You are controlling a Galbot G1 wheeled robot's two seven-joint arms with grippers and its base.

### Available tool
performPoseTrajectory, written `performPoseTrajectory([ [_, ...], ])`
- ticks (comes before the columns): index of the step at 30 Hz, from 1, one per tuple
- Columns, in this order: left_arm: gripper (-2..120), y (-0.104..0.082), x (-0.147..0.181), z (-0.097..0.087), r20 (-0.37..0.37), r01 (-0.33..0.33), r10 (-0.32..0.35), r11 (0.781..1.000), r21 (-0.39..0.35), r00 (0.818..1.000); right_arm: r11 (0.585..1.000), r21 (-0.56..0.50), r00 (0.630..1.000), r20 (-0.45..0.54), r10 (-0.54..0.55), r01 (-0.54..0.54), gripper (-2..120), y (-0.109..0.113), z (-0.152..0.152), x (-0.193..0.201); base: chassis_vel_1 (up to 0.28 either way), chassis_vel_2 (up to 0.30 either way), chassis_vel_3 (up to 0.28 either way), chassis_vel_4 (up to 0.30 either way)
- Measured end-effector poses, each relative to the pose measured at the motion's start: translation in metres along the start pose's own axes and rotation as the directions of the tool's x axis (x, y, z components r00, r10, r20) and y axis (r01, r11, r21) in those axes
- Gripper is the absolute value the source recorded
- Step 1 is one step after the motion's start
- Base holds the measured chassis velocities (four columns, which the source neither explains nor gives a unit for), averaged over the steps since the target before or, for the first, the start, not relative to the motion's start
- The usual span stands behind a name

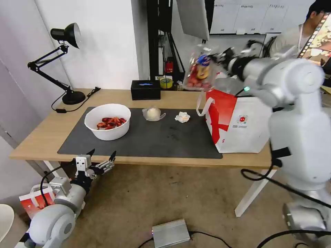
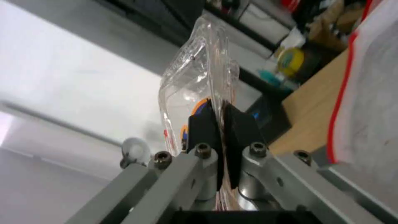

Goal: Pick up the trash from the table and place it into the takeout bag.

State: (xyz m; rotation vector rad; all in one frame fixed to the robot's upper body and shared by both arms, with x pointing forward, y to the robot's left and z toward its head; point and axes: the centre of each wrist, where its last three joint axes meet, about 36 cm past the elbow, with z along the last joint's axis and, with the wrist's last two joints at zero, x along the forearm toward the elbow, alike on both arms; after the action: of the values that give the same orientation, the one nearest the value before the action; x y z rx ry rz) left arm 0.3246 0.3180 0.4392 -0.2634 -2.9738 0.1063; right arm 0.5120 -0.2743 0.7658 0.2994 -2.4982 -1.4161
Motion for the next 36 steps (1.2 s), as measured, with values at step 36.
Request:
performPoseTrajectory([
  [36, 100, -0.015, 0.001, 0.006, -0.006, -0.042, 0.042, 0.999, 0.009, 0.999, 0.951, -0.115, 0.932, 0.194, 0.305, -0.288, 1, -0.076, -0.104, 0.005, 0.000, 0.000, 0.000, 0.000],
])
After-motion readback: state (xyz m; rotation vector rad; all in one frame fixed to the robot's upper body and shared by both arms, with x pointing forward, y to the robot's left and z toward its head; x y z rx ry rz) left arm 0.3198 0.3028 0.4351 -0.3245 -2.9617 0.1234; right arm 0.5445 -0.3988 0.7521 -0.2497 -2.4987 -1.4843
